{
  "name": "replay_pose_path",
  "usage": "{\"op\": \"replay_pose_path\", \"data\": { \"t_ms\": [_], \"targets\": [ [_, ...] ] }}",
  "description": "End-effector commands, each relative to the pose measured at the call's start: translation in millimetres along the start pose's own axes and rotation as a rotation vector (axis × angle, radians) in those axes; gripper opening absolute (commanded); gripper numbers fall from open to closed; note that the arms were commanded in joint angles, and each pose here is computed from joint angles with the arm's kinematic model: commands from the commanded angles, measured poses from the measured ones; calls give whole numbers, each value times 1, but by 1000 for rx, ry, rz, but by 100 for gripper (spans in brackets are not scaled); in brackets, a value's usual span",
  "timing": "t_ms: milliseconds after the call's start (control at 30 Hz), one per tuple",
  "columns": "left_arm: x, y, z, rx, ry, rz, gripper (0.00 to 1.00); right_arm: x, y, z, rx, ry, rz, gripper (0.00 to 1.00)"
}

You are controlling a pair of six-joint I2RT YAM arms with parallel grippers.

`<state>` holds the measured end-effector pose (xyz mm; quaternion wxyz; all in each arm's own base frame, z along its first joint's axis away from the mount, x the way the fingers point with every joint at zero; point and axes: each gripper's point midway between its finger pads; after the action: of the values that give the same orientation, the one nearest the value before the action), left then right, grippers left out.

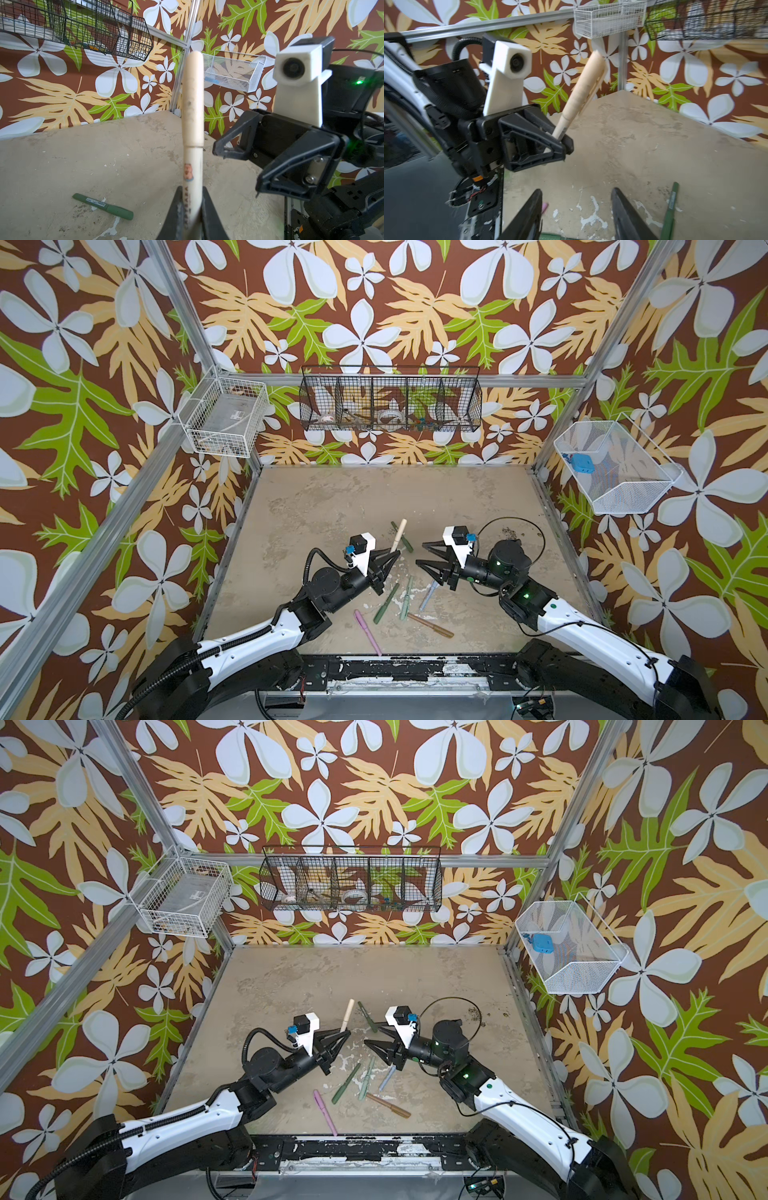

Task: Open the pen caps
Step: 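Move right gripper to the pen's free end and close on it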

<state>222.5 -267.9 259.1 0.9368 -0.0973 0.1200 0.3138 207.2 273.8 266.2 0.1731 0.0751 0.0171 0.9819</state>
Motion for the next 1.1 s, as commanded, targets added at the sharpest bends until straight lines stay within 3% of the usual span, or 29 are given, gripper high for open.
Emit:
{"op": "replay_pose_path", "data": {
  "t_ms": [0,300,700,1067],
  "targets": [
    [-17,4,13,-61,-18,-92,0,25,4,20,-90,28,142,52],
    [-50,-2,-8,13,16,-309,0,33,15,11,-136,29,159,52],
    [-71,-2,-18,45,25,-451,0,32,16,14,-171,11,156,52],
    [-78,-3,-22,44,28,-489,0,35,9,9,-156,-26,212,39]
  ]
}}
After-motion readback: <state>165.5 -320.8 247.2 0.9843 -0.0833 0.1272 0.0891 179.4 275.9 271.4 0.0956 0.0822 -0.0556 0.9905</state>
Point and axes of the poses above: each gripper's point midway between its finger pads, its own y axis back along the fingers, its own x axis along the line the jaws close on, z = x × y, and after that the axes turned 1 degree about y, right-handed
